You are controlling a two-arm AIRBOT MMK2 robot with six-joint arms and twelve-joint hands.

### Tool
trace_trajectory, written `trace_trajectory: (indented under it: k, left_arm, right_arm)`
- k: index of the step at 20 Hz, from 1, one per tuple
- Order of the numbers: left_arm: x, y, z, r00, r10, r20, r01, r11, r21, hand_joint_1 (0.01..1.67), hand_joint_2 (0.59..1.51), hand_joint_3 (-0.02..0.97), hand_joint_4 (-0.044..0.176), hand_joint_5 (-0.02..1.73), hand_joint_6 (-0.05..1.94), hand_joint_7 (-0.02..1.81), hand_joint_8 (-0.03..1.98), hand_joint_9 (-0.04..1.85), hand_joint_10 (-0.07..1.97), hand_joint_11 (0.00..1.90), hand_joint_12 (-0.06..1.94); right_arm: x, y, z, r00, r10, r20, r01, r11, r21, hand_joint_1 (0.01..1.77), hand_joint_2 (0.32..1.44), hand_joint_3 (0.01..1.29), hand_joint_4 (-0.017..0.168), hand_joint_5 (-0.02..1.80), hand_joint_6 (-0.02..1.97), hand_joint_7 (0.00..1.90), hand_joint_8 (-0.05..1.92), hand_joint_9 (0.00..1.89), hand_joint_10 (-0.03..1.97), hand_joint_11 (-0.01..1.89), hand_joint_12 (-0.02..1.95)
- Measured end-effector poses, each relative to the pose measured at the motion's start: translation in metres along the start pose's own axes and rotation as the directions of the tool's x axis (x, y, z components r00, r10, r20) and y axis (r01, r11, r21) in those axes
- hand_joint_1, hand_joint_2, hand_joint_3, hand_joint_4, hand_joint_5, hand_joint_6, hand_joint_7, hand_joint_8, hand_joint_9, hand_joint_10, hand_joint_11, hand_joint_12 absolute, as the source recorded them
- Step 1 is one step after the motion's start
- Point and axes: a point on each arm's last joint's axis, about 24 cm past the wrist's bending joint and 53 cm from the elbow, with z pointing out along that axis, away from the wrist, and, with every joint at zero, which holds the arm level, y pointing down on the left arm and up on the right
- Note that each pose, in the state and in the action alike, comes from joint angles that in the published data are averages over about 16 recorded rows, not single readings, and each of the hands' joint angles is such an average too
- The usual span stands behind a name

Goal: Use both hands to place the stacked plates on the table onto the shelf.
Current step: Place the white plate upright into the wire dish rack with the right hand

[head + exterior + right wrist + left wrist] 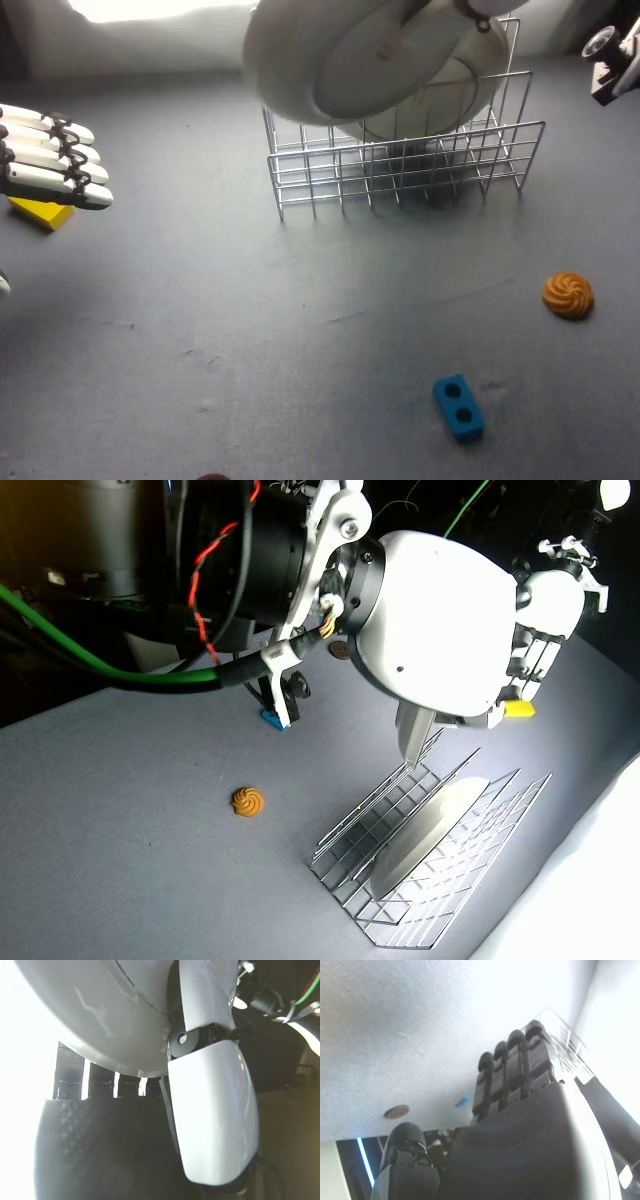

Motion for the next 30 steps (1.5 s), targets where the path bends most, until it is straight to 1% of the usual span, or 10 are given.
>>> trace_trajectory:
  k: [7,13,17,30]
  left_arm:
    - [0.001,-0.001,0.001,1.0000,0.002,-0.003,-0.002,1.0000,0.002,0.02,1.121,0.014,-0.003,0.10,0.02,0.09,0.01,0.06,0.01,0.02,0.00]
    - [0.002,-0.002,0.001,1.0000,0.003,-0.006,-0.003,1.0000,0.004,0.02,1.120,0.014,-0.003,0.10,0.02,0.09,0.01,0.06,0.01,0.02,0.00]
    - [0.002,-0.002,0.002,1.0000,0.004,-0.008,-0.004,1.0000,0.005,0.02,1.118,0.014,-0.003,0.11,0.02,0.09,0.01,0.06,0.01,0.02,0.00]
    - [0.003,-0.003,0.002,0.9999,0.004,-0.010,-0.004,1.0000,0.007,0.02,1.113,0.014,-0.003,0.11,0.02,0.09,0.01,0.06,0.01,0.02,0.00]
  right_arm:
    - [-0.009,-0.017,0.003,0.999,-0.002,0.033,0.001,0.999,0.041,1.33,1.00,0.01,-0.006,0.96,0.82,1.06,0.94,1.04,1.01,0.77,1.51]
    - [-0.008,-0.031,0.008,0.999,-0.018,0.045,0.015,0.997,0.074,1.33,1.00,0.01,-0.007,0.96,0.83,1.07,0.94,1.04,0.99,0.77,1.51]
    - [-0.007,-0.039,0.011,0.998,-0.032,0.053,0.027,0.995,0.095,1.33,1.00,0.01,-0.007,0.97,0.82,1.07,0.94,1.04,1.01,0.77,1.50]
    - [0.002,-0.055,0.022,0.994,-0.102,0.046,0.094,0.986,0.138,1.32,1.00,0.01,-0.007,0.98,0.80,1.07,0.92,1.06,0.97,0.79,1.46]
